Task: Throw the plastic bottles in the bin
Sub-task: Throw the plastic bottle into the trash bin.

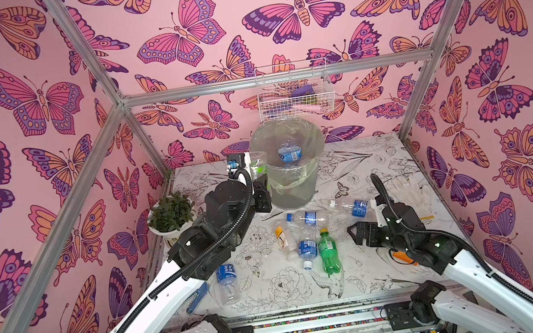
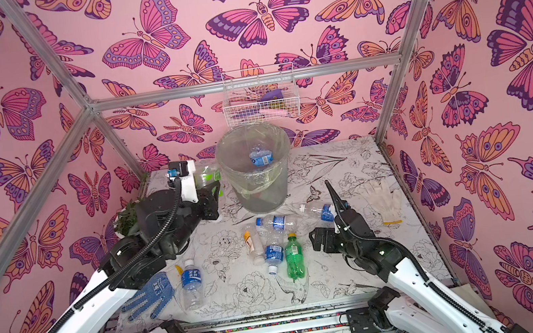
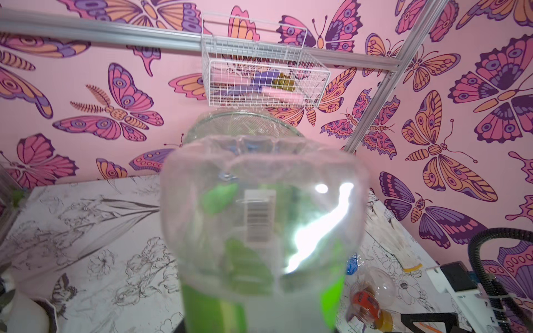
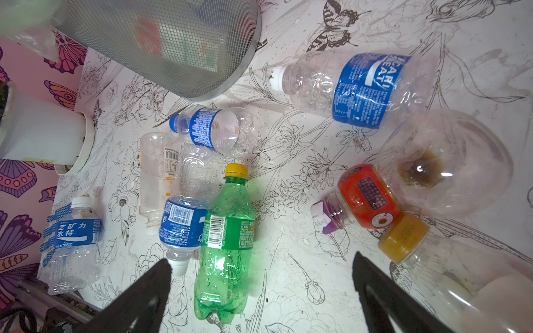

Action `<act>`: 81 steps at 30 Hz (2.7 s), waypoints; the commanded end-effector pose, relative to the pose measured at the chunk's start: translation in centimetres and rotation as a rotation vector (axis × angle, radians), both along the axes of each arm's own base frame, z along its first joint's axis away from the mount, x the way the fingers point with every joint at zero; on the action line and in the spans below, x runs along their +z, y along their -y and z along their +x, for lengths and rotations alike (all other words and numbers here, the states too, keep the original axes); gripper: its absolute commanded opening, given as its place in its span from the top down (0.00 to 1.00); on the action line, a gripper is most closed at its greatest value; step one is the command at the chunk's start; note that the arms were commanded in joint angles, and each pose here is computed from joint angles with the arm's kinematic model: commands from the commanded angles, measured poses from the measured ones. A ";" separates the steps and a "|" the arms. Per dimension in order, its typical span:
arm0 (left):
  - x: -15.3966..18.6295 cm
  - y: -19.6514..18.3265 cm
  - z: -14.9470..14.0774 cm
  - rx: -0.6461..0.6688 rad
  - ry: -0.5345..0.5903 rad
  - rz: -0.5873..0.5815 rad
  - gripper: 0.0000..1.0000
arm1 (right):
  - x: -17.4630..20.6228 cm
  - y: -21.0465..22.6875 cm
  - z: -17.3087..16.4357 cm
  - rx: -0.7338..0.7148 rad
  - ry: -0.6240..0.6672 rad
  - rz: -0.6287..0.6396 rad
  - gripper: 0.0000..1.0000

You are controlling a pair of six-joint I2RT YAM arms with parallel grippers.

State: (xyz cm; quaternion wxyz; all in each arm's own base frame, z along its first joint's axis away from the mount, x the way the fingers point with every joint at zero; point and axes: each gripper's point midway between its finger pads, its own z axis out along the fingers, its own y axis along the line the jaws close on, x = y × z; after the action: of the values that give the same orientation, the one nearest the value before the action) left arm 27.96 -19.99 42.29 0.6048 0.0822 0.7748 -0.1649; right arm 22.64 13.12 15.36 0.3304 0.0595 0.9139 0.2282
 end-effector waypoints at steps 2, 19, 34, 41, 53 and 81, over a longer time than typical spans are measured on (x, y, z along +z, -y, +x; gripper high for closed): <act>1.5 0.1 0.0 0.003 0.070 0.068 1.00 | 0.4 -0.3 0.3 0.000 0.013 0.022 0.01; 10.5 1.8 -2.3 -0.139 0.401 -0.010 1.00 | 1.7 -0.7 0.9 0.010 0.029 0.019 0.01; 5.7 6.2 10.4 -0.200 0.226 -0.109 1.00 | 2.5 -0.4 0.6 -0.001 0.046 0.034 0.01; 0.0 7.5 15.2 -0.222 -0.070 -0.049 0.01 | 3.3 0.0 0.1 0.000 0.058 0.024 0.01; 9.9 1.6 6.4 -0.166 0.269 -0.134 0.01 | 2.3 -1.0 0.6 0.006 0.036 0.063 0.01; -0.3 -2.8 1.0 -0.102 0.073 -0.176 0.01 | 1.3 0.4 1.2 -0.042 -0.017 -0.054 0.01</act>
State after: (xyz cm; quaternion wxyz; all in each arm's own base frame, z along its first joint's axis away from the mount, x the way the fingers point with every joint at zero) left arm 28.82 -17.62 44.39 0.6508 0.0905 0.7048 -0.2673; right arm 23.53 13.12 15.76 0.3198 0.0668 0.9220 0.2080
